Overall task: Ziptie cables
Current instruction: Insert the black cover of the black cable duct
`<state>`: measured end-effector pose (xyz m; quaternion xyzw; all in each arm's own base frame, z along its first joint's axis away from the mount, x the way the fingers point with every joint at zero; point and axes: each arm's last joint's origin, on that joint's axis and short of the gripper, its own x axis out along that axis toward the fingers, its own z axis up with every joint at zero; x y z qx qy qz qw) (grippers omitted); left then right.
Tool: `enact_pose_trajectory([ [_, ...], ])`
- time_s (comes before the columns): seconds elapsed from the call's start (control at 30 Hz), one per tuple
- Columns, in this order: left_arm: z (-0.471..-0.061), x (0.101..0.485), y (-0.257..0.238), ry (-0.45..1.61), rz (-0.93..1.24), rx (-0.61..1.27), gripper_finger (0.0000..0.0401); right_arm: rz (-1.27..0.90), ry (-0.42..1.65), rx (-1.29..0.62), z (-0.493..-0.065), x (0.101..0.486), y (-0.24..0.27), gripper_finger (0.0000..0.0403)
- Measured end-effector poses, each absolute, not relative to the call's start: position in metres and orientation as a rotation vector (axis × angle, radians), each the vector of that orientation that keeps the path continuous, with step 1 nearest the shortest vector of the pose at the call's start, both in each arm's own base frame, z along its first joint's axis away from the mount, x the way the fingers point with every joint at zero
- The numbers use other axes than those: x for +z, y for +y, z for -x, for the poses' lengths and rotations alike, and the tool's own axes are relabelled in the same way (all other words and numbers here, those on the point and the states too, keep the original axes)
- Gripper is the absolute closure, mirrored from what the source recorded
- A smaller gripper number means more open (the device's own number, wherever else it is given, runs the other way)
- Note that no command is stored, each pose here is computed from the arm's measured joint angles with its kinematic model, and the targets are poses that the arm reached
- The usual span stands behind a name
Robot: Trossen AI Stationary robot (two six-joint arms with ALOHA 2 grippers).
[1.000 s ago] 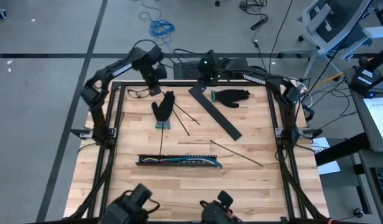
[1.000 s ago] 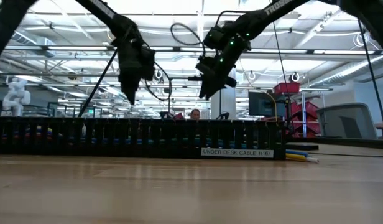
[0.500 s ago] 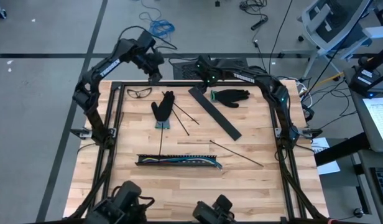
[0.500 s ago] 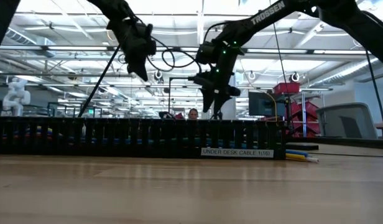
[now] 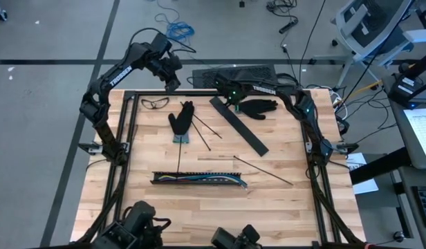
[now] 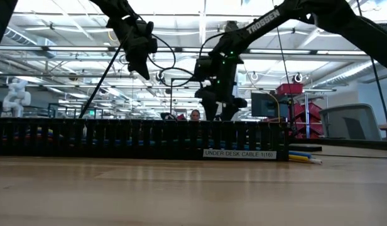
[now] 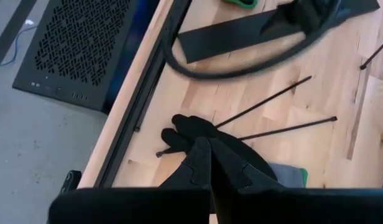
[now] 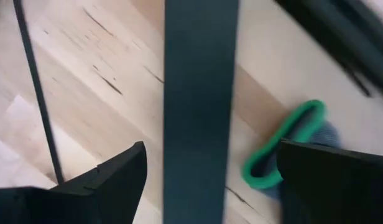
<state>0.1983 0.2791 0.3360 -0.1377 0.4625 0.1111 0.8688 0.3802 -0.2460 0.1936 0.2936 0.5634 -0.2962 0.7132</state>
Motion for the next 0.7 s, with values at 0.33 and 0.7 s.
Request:
enact_pose_trajectory([
  [0.33, -0.199, 0.336, 0.279, 0.967, 0.310, 0.243, 0.0401, -0.759, 1.281, -0.694, -0.392, 0.163, -0.240, 0.0064],
  [0.7, -0.203, 0.336, 0.275, 0.975, 0.311, 0.227, 0.0401, -0.732, 1.310, -0.673, -0.396, 0.149, -0.239, 0.0064],
])
